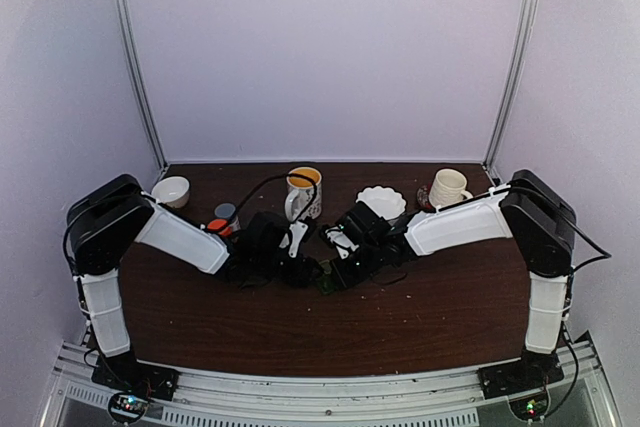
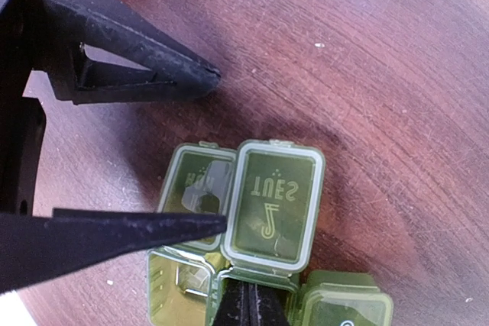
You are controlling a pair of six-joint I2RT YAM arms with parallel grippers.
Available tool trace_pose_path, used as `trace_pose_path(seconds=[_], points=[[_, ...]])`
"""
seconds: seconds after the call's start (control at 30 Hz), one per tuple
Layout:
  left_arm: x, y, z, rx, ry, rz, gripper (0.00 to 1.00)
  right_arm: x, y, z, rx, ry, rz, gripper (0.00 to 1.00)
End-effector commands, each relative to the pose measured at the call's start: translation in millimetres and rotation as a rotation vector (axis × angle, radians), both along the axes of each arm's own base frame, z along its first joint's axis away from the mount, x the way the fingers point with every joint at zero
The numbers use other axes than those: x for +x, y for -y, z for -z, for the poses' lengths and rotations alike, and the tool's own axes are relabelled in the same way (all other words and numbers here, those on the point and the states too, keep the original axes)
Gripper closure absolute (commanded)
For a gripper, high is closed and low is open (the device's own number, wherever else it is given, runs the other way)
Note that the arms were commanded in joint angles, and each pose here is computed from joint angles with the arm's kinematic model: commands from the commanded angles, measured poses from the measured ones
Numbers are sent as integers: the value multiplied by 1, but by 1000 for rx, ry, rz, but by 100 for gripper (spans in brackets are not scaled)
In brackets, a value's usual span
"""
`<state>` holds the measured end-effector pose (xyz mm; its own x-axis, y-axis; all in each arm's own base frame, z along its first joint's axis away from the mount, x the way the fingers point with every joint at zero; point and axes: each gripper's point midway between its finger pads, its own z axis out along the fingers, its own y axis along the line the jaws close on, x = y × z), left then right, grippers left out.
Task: Sort the pills into containers
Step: Open the lid of the pill container in the compartment, then hold the pill container at the center of the board.
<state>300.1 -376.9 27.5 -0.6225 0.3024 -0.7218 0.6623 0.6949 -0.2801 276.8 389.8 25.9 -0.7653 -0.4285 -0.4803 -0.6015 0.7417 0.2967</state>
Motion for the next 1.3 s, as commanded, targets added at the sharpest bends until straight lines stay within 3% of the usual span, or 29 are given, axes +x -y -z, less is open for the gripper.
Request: trace_pose_path(seconds=[0.0, 0.3, 0.9, 1.1, 1.27], points=[[0, 8, -21, -48, 13, 18, 38, -5, 2, 11, -27, -30, -7, 100], [-8, 6, -57, -96, 29, 33, 30, -2, 0, -4, 16, 0, 17, 100], [-26, 3, -46, -17, -56, 6, 31, 7, 8, -74, 95, 119, 68, 100], [-22, 6, -44, 108, -55, -23, 30, 4, 26, -65, 71, 114, 93, 98], [-22, 5, -40, 164, -60, -43, 26, 2, 41, -59, 69, 115, 116, 88]])
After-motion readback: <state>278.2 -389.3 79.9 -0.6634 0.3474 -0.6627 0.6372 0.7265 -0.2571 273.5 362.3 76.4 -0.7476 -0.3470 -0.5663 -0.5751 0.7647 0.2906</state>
